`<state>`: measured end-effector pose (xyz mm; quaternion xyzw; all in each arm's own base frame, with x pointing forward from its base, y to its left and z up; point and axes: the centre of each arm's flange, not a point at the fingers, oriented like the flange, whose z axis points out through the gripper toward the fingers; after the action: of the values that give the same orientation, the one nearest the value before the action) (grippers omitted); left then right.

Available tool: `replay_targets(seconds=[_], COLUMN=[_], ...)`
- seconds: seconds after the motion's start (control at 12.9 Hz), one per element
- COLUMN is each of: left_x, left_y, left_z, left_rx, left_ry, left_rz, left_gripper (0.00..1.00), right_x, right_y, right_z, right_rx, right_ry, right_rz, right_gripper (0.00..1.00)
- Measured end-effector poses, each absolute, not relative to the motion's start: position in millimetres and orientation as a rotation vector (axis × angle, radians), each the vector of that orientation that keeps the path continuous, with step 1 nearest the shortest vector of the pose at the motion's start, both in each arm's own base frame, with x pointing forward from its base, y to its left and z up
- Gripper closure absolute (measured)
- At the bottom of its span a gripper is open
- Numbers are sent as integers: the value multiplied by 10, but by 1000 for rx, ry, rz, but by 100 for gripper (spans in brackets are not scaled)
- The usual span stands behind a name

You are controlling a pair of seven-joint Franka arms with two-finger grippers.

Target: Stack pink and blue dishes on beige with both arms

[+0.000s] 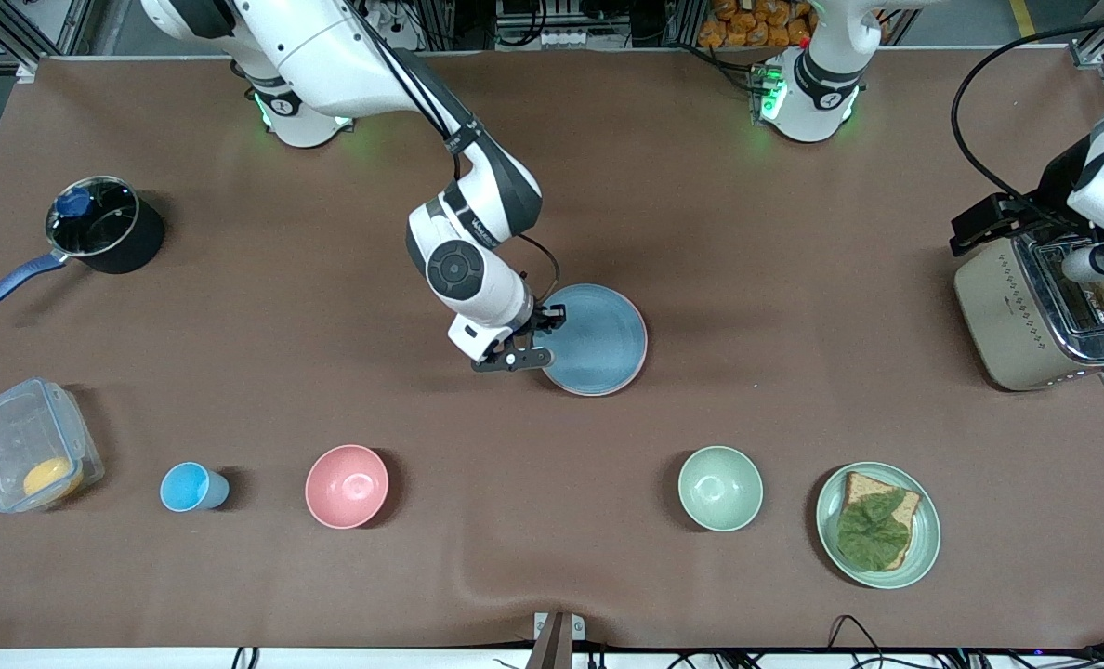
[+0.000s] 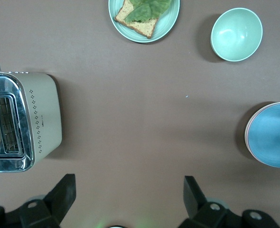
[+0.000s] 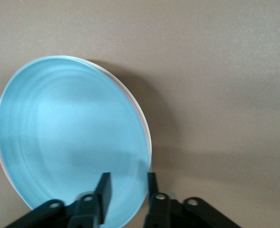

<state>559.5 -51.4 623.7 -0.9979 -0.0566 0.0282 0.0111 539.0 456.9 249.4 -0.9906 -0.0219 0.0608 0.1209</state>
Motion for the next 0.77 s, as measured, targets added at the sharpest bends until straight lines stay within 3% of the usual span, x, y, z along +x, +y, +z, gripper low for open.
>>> replay_targets(seconds=[0.39,0.62,0.77], left_x=[5607,5607,5607], left_y=[-517,-516,-508], left_z=[6213,6220,6235], left_rx=[-3113,-3114,-3116], left_ry=[-174,-166,-140], left_rz=[95,92,88], left_gripper=[0,0,0], right_x=[5732,5999,5972], right_y=[4029,3339,3048], right_z=[2989,3365,3484], right_rx=[-2909,-2905,-2923], right_ry=[-93,-130,-193], right_rz=[241,273,257], right_gripper=[0,0,0])
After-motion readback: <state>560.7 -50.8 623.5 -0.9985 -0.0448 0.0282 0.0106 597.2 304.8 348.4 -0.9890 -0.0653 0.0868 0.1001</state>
